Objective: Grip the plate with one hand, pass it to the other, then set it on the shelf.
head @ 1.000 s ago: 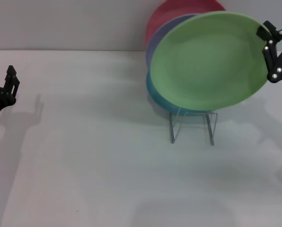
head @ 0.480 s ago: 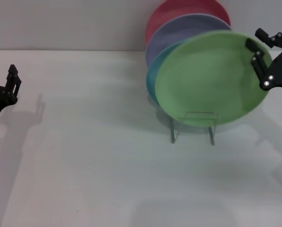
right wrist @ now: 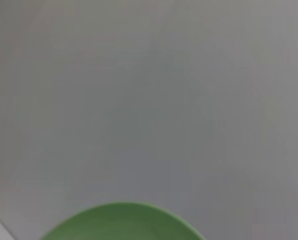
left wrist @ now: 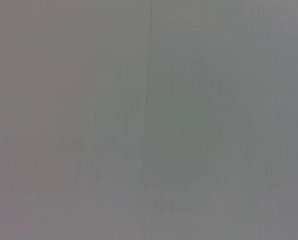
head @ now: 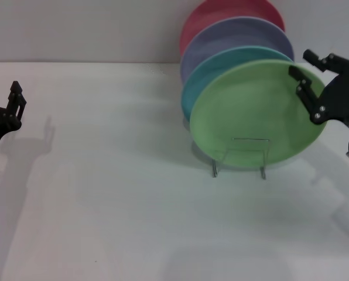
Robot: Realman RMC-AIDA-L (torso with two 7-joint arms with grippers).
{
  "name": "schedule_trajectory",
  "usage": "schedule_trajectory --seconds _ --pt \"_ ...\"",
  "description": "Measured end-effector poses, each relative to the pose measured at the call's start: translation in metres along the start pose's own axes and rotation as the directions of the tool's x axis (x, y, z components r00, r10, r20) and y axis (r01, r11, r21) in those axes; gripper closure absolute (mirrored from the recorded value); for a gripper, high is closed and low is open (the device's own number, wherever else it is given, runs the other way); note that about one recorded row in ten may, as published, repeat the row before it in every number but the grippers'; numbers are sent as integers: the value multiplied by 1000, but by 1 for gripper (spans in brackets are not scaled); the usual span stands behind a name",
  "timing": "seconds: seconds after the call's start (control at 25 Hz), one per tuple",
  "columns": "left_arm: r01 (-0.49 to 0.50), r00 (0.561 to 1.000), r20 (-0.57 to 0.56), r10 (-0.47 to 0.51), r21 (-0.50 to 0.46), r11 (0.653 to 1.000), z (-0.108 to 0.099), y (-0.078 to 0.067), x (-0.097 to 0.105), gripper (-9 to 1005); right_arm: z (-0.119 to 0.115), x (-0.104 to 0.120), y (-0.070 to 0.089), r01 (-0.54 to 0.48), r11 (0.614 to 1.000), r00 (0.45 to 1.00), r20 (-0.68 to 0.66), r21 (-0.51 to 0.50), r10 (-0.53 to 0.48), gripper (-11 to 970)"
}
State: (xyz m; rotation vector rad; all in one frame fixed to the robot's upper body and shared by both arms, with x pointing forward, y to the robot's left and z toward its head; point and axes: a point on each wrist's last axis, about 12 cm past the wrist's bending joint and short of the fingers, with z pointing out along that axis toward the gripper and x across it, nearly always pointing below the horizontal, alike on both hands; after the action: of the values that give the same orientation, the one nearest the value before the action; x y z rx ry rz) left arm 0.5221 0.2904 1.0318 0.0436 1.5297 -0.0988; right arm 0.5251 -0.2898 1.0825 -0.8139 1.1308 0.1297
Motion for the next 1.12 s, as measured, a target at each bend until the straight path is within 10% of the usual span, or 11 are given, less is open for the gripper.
schedule_trajectory --seconds 0.64,0.76,1.12 --pt "-4 1000 -7 4 9 1000 -1 -1 2 410 -9 8 23 -36 995 999 -43 -95 32 553" --pt "-4 1000 -7 4 10 1000 -1 -1 2 410 -12 6 25 -38 995 999 -25 -97 36 341" --pt "-10 1000 -16 10 7 1000 -4 0 4 410 -32 -13 13 -52 998 991 125 25 48 189"
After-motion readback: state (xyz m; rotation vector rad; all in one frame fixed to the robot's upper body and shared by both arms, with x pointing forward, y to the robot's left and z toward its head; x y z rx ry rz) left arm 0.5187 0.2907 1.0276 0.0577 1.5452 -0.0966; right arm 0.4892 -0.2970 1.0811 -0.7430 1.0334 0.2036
